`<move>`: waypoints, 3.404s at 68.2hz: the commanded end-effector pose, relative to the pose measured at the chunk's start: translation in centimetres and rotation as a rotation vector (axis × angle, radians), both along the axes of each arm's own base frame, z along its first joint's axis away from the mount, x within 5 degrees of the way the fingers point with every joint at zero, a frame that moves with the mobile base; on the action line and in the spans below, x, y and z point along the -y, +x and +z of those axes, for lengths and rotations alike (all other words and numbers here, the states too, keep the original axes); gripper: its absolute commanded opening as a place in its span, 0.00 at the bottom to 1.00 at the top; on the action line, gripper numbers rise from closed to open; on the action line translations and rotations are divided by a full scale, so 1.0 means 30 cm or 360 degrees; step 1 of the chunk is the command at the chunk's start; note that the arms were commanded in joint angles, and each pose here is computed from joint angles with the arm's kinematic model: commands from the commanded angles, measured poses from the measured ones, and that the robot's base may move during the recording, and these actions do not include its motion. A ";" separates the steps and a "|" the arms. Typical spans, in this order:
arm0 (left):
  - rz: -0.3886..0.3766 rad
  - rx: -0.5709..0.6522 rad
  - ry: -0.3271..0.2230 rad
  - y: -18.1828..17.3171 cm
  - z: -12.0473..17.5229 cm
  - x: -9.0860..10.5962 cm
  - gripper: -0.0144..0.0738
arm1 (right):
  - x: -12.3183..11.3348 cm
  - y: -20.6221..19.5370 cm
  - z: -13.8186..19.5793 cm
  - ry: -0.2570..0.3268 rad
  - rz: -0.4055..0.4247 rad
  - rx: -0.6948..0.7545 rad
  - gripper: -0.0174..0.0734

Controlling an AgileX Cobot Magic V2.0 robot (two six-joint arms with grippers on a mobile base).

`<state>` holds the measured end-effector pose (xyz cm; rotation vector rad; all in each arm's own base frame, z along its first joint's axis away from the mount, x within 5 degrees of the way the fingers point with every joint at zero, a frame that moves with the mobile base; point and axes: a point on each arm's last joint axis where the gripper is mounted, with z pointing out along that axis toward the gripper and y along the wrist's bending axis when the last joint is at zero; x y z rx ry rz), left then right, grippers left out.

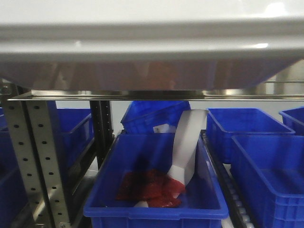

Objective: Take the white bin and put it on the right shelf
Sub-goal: 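Lower the white bin onto the upper roller shelf with both grippers, then open both grippers and release the bin's end handles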

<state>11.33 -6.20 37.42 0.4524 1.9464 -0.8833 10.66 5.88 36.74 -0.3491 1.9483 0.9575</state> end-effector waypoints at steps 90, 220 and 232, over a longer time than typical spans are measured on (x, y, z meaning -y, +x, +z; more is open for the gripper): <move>-0.0126 0.0038 -0.0604 0.732 0.234 0.096 0.46 | 0.038 0.710 0.235 0.0820 0.0068 -0.0101 0.57; 0.0522 0.0230 -0.0425 0.771 0.267 -0.031 0.03 | 0.199 0.800 0.182 0.0291 -0.0534 0.0041 0.28; 0.0865 0.0536 -0.0266 0.692 0.373 -0.067 0.03 | 0.219 0.702 0.329 0.0119 -0.0900 0.0428 0.28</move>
